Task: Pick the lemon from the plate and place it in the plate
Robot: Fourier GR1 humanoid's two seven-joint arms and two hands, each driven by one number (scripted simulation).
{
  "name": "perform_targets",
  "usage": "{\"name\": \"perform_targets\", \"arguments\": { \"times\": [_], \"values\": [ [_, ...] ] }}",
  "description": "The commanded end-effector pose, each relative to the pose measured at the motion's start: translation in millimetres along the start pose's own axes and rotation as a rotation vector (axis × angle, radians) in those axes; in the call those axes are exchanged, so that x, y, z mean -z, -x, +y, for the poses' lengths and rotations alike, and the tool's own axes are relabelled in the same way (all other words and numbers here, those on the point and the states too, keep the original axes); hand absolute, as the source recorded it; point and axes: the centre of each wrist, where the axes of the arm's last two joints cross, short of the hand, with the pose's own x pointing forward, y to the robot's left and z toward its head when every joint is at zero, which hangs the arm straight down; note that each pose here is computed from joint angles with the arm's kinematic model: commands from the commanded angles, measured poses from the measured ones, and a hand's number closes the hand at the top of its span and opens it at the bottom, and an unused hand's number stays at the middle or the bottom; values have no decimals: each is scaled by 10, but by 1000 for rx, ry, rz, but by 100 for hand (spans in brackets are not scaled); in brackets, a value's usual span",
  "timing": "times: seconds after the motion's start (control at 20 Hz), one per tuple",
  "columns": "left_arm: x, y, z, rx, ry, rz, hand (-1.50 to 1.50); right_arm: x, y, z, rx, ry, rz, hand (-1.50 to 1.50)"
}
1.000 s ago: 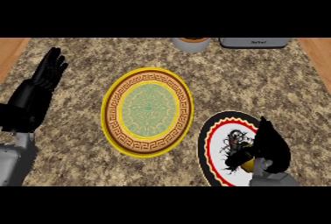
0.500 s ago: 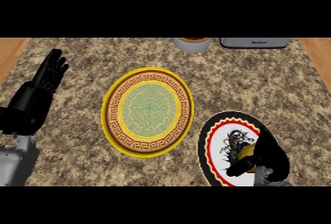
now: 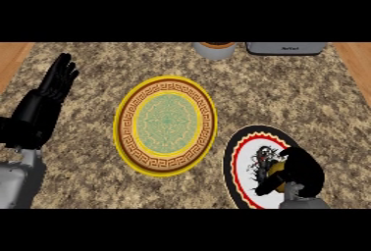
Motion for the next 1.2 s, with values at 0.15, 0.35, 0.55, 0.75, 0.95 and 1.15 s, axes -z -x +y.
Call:
{"name": "perform_targets", "arguments": {
  "times": [0.15,0.35,0.55,0.75,0.95,1.15],
  "values": [
    [20,-39,120,-13,-5,-2,0,-36,-212,20,-33,258,30,150],
    [-51,-73,-55,7,-20,26,0,-460,715,44,-118,245,-127,150],
    [-51,19,122,-16,-12,8,0,-810,1157,-57,-142,298,-214,150],
    [7,-26,54,-15,-13,14,0,-1113,1222,-256,-61,355,-320,150],
    [32,-8,3,12,-18,13,0,-1390,1006,-429,61,428,-487,150],
    [78,-20,23,7,-4,13,0,-1800,914,-621,224,452,-675,150]
  ]
}}
